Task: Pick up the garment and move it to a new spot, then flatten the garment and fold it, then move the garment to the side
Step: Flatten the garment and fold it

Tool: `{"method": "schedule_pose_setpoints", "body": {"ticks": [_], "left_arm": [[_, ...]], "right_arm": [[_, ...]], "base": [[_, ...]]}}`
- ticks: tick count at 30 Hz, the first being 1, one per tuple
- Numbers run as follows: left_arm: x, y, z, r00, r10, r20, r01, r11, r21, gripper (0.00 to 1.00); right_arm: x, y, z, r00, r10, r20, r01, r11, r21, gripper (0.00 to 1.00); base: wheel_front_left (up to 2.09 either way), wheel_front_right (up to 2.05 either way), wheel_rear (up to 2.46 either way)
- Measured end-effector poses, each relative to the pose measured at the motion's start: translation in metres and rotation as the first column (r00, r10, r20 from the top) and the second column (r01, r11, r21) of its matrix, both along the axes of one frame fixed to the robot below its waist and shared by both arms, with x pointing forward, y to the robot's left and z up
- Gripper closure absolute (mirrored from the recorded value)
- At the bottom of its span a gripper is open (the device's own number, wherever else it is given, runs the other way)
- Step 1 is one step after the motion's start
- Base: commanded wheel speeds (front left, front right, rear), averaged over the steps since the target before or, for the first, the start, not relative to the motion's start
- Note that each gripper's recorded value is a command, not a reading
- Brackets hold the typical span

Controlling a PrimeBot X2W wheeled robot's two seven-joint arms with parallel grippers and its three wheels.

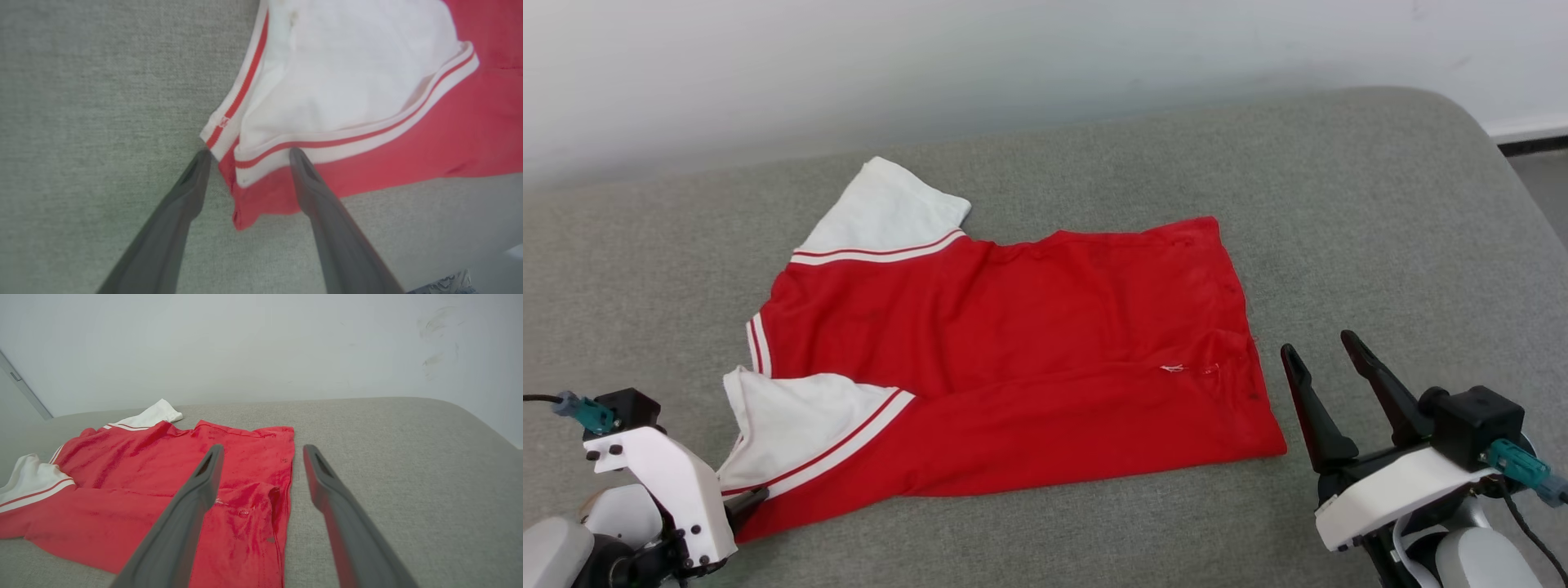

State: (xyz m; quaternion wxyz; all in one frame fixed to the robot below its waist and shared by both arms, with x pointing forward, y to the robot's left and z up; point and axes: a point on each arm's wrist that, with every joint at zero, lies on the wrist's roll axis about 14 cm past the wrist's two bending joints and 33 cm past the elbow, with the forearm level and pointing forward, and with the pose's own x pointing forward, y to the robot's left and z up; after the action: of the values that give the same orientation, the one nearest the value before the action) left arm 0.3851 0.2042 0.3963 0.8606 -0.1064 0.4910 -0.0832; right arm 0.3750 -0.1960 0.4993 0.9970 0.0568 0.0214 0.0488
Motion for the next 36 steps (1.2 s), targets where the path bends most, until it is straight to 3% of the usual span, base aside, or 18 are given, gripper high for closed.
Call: {"method": "schedule_pose_setpoints", "body": {"ticks": [5,6,7,8,9,17,18,21,26,28,36], "left_arm": [[0.004,-0.008,-0.022,0.997,-0.010,-0.075,0.010,1.000,-0.011,0.00],[0.005,-0.011,-0.024,0.996,-0.008,-0.086,0.005,1.000,-0.029,0.21],[0.006,-0.015,-0.026,0.996,-0.003,-0.095,-0.002,0.999,-0.053,0.53],[0.007,-0.016,-0.028,0.995,-0.003,-0.100,-0.003,0.998,-0.064,0.70],[0.007,-0.016,-0.028,0.995,-0.006,-0.102,-0.001,0.998,-0.065,1.00],[0.009,-0.028,-0.020,1.000,0.002,-0.026,-0.005,0.991,-0.135,1.00],[0.012,-0.027,-0.011,0.999,0.017,0.034,-0.012,0.991,-0.136,1.00],[0.021,-0.024,0.004,0.992,0.028,0.126,-0.012,0.992,-0.127,1.00],[0.027,-0.023,0.025,0.975,0.031,0.219,-0.003,0.992,-0.126,1.00],[0.030,-0.022,0.030,0.969,0.033,0.246,-0.003,0.992,-0.123,1.00],[0.036,-0.025,0.027,0.966,0.026,0.257,0.006,0.992,-0.123,1.00]], "right_arm": [[0.006,-0.004,-0.012,0.999,-0.019,-0.031,0.019,1.000,0.002,0.00],[0.007,-0.006,-0.014,0.999,-0.022,-0.033,0.022,1.000,0.002,0.00],[0.008,-0.007,-0.015,0.999,-0.027,-0.038,0.027,1.000,0.001,0.00],[0.009,-0.009,-0.016,0.999,-0.034,-0.041,0.034,0.999,0.002,0.00],[0.009,-0.011,-0.017,0.998,-0.038,-0.044,0.039,0.999,0.004,0.00],[0.017,-0.025,-0.019,0.991,-0.046,-0.122,0.049,0.999,0.020,0.00],[0.017,-0.031,-0.033,0.969,-0.035,-0.245,0.043,0.999,0.028,0.00],[0.010,-0.038,-0.058,0.902,-0.013,-0.431,0.030,0.999,0.033,0.00],[-0.001,-0.024,-0.088,0.755,0.071,-0.651,-0.041,0.997,0.062,0.00],[-0.001,-0.015,-0.095,0.714,0.102,-0.693,-0.068,0.995,0.076,0.00],[0.016,0.013,-0.120,0.621,0.168,-0.765,-0.119,0.986,0.120,0.00]], "base": [[0.00,0.00,0.00],[0.00,0.00,0.00],[0.00,0.00,0.00],[0.00,0.00,0.00],[0.00,0.00,0.00],[0.00,0.00,0.00],[0.00,0.00,0.00],[0.00,0.00,0.00],[0.00,0.00,0.00],[0.00,0.00,0.00],[0.00,0.00,0.00]]}}
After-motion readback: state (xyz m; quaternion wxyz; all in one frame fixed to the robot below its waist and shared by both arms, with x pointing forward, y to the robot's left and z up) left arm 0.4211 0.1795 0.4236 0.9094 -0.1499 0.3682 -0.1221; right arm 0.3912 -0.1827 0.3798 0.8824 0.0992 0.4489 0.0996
